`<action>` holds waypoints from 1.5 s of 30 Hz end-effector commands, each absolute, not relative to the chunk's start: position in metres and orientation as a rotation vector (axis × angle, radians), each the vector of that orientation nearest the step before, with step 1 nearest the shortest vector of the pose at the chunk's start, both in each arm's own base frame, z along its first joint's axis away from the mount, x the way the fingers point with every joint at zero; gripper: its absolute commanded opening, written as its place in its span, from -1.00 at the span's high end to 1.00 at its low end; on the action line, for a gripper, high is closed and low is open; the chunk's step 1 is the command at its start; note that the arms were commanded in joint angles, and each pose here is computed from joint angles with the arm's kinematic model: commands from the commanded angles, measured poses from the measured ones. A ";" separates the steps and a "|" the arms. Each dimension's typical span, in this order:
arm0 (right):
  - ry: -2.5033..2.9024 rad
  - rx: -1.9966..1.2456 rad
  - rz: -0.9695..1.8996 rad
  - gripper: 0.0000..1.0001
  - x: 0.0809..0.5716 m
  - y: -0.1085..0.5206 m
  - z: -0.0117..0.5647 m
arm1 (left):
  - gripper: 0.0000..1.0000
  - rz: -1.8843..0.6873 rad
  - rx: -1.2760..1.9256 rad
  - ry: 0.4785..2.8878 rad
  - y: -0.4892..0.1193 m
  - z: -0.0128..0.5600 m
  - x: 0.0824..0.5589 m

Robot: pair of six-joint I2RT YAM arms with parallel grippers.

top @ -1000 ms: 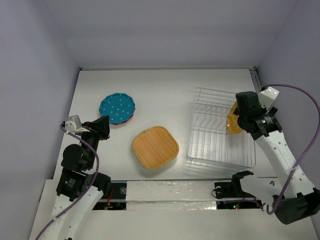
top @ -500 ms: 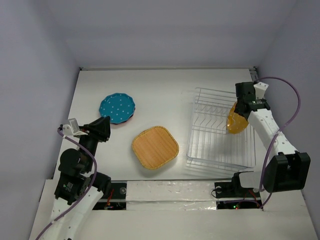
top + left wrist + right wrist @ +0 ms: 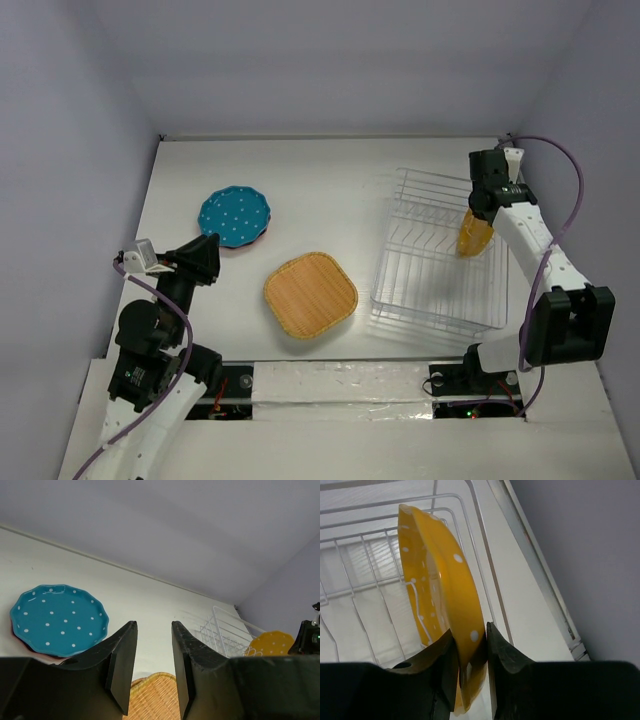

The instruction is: Unload the plates from the dish rack

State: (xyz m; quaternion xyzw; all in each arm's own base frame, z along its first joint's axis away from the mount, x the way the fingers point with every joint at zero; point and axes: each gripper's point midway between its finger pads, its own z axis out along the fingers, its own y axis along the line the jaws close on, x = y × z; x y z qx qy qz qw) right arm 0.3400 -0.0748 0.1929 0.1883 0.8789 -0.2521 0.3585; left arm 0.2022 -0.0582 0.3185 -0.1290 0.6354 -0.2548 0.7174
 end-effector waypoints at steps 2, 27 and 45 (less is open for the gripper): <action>2.016 0.479 -0.803 1.00 0.362 -0.094 0.270 | 0.38 -0.579 -0.271 1.362 -0.058 0.332 0.199; 1.737 0.204 0.640 1.00 0.364 0.200 0.397 | -0.11 -0.571 -0.276 1.407 -0.062 0.323 0.205; 1.799 0.216 1.315 1.00 0.453 0.498 0.314 | -0.98 -0.567 -0.285 1.447 -0.063 0.315 0.208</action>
